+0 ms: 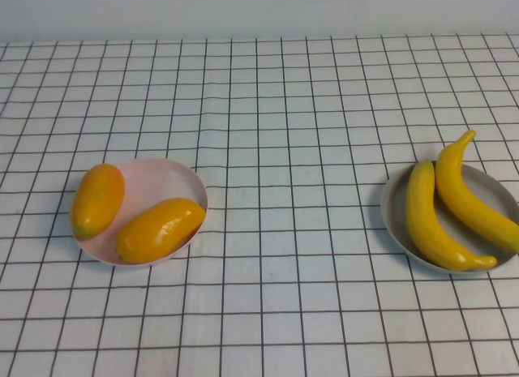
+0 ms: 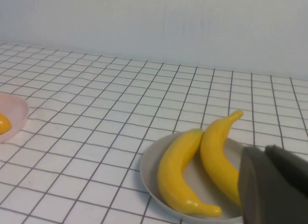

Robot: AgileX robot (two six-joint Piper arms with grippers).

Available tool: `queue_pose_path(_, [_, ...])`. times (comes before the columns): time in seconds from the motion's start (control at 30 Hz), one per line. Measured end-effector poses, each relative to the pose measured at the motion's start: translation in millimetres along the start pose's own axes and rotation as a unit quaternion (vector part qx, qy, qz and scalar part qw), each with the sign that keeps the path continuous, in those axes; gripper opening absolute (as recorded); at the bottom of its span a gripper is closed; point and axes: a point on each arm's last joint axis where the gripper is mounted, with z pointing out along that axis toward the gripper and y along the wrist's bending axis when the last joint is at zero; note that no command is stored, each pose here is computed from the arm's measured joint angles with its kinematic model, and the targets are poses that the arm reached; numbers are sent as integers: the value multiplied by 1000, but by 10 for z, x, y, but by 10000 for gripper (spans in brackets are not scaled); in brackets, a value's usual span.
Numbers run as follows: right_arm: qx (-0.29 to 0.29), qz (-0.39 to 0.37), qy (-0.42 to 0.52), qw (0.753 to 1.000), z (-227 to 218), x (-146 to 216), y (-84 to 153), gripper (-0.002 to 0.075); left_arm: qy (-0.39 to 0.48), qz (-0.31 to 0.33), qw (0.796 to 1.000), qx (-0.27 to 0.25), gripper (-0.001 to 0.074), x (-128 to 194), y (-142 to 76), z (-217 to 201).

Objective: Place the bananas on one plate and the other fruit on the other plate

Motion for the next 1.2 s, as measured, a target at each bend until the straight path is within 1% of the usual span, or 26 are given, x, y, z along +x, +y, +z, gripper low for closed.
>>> queue_pose_path(0.1, [7, 18, 1, 1000, 50, 92, -11, -15, 0, 0, 1000, 0, -4, 0, 0, 0])
queue_pose_path(0.17, [22, 35, 9, 999, 90, 188, -30, -15, 0, 0, 1000, 0, -4, 0, 0, 0])
queue_pose_path(0.4, [104, 79, 33, 991, 203, 531, -107, -15, 0, 0, 1000, 0, -4, 0, 0, 0])
queue_pose_path(0.53, [151, 52, 20, 987, 253, 689, -162, -15, 0, 0, 1000, 0, -4, 0, 0, 0])
queue_pose_path(0.6, [161, 42, 6, 986, 259, 691, -175, -15, 0, 0, 1000, 0, -4, 0, 0, 0])
queue_pose_path(0.73, [164, 32, 13, 986, 259, 706, -178, -15, 0, 0, 1000, 0, -4, 0, 0, 0])
queue_pose_path(0.93, [155, 74, 71, 983, 256, 826, -153, -15, 0, 0, 1000, 0, -4, 0, 0, 0])
queue_pose_path(1.2, [153, 84, 80, 981, 255, 844, -145, -15, 1, 0, 1000, 0, -4, 2, 0, 0])
